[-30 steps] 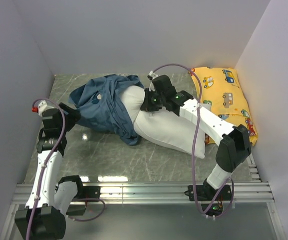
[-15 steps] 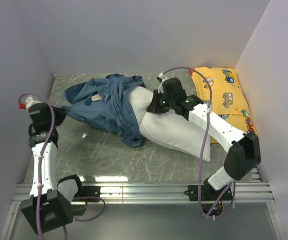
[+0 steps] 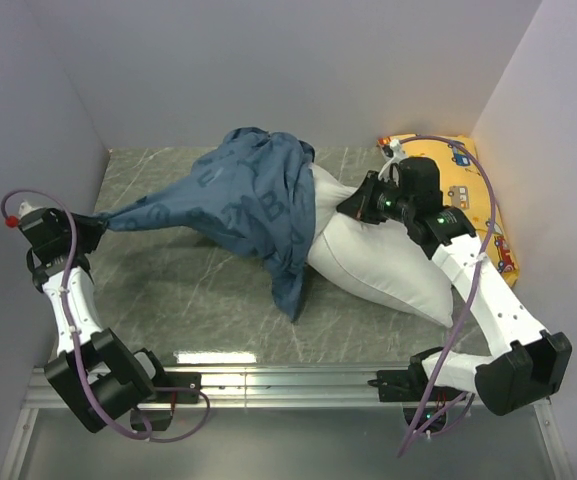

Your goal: Remove the pillowcase from the pillow

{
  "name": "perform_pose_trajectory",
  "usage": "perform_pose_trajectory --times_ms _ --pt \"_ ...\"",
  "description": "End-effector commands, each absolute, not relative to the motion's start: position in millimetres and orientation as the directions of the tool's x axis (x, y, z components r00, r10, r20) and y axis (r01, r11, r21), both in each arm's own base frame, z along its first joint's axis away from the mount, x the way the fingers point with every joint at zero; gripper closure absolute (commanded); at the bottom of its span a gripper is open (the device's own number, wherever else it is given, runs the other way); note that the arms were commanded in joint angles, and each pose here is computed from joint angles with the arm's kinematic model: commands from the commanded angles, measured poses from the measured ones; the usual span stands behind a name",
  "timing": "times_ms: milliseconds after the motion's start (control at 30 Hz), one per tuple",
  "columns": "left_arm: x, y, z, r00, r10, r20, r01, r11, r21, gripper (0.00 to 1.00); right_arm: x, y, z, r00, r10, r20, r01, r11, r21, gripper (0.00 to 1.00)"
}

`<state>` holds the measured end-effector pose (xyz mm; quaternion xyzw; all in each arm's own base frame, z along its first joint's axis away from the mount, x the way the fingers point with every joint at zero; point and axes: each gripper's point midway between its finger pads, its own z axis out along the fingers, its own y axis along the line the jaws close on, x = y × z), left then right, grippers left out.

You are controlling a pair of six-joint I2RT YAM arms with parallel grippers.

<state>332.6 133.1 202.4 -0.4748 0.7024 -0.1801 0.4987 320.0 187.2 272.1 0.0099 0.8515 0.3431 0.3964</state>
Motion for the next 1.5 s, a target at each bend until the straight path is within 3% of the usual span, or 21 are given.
perform_pose_trajectory --times_ms 0,100,200,533,733,833,967,1033,1067,1167,1200,1467 --pt "351 107 248 -0.1 -0.778 -0.621 -0.3 0.618 -0.727 0.54 330 175 317 -0.572 0.366 -0.734 -0.284 0.751 0.596 1.0" --pt "353 66 281 -0.153 -0.692 -0.706 -0.204 0.721 -0.662 0.23 331 183 314 -0.579 0.342 -0.74 -0.286 0.765 0.577 1.0" --pt "344 29 309 -0.179 -0.637 -0.75 -0.096 0.77 -0.631 0.15 335 187 309 -0.588 0.341 -0.733 -0.283 0.763 0.582 1.0" --pt "302 -102 327 -0.345 -0.478 -0.808 0.234 0.789 -0.568 0.12 351 207 291 -0.597 0.298 -0.745 -0.247 0.815 0.525 1.0" --pt "297 -160 308 -0.393 -0.368 -0.842 0.233 0.847 -0.479 0.12 358 219 277 -0.592 0.266 -0.761 -0.206 0.863 0.462 1.0" --pt "304 -160 281 -0.419 -0.317 -0.851 0.124 0.908 -0.399 0.14 360 222 273 -0.595 0.259 -0.761 -0.2 0.869 0.452 1.0" --pt "311 -130 255 -0.418 -0.309 -0.854 -0.058 0.948 -0.314 0.25 360 220 271 -0.592 0.257 -0.764 -0.192 0.875 0.444 1.0" --pt "310 -115 259 -0.37 -0.322 -0.871 -0.112 0.947 -0.302 0.42 358 219 272 -0.59 0.252 -0.767 -0.196 0.877 0.439 1.0" --pt "308 -110 264 -0.346 -0.332 -0.877 -0.125 0.943 -0.307 0.58 357 219 273 -0.59 0.251 -0.768 -0.197 0.877 0.438 1.0" --pt "312 -89 272 -0.319 -0.349 -0.881 -0.171 0.936 -0.309 0.94 356 214 278 -0.574 0.255 -0.778 -0.189 0.883 0.429 1.0" --pt "314 -84 274 -0.314 -0.359 -0.879 -0.178 0.932 -0.317 1.0 354 212 282 -0.568 0.258 -0.782 -0.192 0.882 0.431 1.0" --pt "330 11 274 -0.182 -0.515 -0.838 -0.322 0.836 -0.444 0.99 348 181 308 -0.511 0.305 -0.804 -0.161 0.884 0.438 1.0"
